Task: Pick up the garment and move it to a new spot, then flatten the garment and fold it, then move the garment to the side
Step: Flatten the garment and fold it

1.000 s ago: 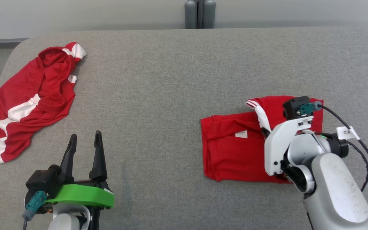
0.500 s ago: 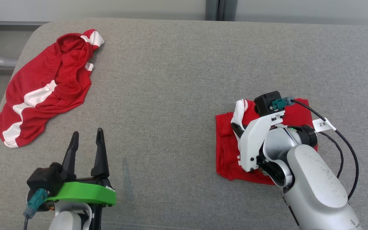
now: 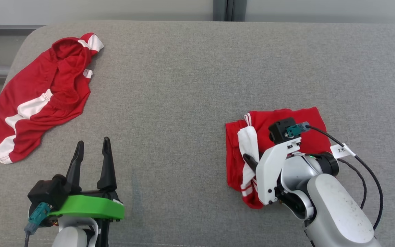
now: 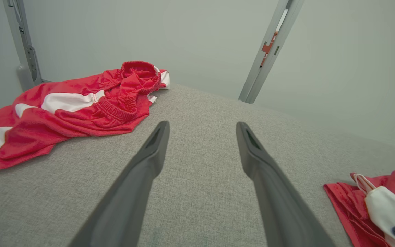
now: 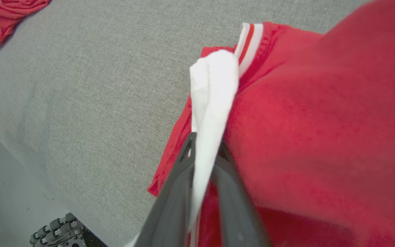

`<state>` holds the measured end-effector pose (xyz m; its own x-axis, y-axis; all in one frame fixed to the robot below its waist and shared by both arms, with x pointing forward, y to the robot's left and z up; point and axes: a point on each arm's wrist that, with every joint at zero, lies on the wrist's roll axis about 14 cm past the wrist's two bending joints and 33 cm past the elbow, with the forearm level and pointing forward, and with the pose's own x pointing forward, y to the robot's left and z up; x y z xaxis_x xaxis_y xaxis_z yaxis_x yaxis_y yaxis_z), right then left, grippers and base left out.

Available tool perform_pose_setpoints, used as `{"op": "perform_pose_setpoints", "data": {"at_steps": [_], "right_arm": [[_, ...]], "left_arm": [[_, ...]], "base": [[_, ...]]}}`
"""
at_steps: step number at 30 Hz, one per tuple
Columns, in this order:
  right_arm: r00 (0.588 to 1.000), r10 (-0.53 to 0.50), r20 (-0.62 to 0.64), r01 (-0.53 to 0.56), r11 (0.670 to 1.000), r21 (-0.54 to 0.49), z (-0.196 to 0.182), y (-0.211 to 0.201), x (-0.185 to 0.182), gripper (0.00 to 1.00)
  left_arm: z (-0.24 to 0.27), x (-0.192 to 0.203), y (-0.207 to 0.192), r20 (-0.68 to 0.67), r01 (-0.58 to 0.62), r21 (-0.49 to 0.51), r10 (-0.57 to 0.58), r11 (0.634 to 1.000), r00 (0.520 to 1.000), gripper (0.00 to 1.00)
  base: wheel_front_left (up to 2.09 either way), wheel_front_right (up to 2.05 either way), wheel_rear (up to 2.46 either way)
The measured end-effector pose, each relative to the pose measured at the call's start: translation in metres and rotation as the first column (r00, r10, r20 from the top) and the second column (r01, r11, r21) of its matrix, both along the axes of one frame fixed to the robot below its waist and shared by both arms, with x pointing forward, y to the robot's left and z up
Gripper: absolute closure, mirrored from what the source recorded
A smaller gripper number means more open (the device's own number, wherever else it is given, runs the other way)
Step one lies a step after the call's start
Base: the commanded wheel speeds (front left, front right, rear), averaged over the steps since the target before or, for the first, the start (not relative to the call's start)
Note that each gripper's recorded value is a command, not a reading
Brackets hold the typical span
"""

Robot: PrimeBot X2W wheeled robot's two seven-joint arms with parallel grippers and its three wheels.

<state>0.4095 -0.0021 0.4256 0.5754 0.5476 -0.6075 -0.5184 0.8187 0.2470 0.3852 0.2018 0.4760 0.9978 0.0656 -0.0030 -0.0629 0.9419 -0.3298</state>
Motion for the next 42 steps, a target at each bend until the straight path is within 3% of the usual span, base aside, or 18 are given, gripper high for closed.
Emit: {"op": "perform_pose_setpoints", "data": {"at_steps": [9, 12, 16, 19, 28, 34, 42], "right_arm": [[1.0, 0.013, 0.027, -0.016, 0.995, 0.097, 0.023, 0.011, -0.009, 0.0], [0.992, -0.026, 0.121, 0.009, 0.99, 0.141, 0.047, 0.005, 0.0, 0.0], [0.941, -0.155, 0.302, 0.101, 0.977, 0.186, 0.086, -0.027, 0.022, 0.0], [0.874, -0.245, 0.42, 0.172, 0.963, 0.205, 0.108, -0.056, 0.032, 0.0], [0.689, -0.452, 0.566, 0.397, 0.889, 0.227, 0.102, -0.146, 0.027, 0.0], [0.646, -0.495, 0.581, 0.455, 0.861, 0.227, 0.079, -0.174, 0.008, 0.0], [0.653, -0.521, 0.55, 0.485, 0.845, 0.225, 0.062, -0.181, -0.008, 0.0]], "left_arm": [[0.0, 0.002, -0.004, 0.0, 0.012, -0.003, -0.012, 1.0, 1.0, 0.0], [0.002, 0.003, -0.006, 0.006, 0.016, -0.005, -0.016, 1.0, 1.0, 0.0], [0.005, 0.005, -0.008, 0.017, 0.023, -0.006, -0.023, 1.0, 1.0, 0.0], [0.006, 0.007, -0.01, 0.023, 0.029, -0.007, -0.029, 1.0, 0.999, 0.0], [0.008, 0.008, -0.026, 0.025, 0.083, 0.022, -0.084, 0.996, 0.996, 0.0], [0.013, 0.003, -0.032, 0.038, 0.102, 0.037, -0.104, 0.994, 0.994, 0.0], [0.019, -0.005, -0.034, 0.059, 0.106, 0.036, -0.108, 0.994, 0.992, 0.0]], "base": [[0.0, 0.0, 0.0], [0.0, 0.0, 0.0], [0.0, 0.0, 0.0], [0.0, 0.0, 0.0], [0.0, 0.0, 0.0], [0.0, 0.0, 0.0], [0.0, 0.0, 0.0]]}}
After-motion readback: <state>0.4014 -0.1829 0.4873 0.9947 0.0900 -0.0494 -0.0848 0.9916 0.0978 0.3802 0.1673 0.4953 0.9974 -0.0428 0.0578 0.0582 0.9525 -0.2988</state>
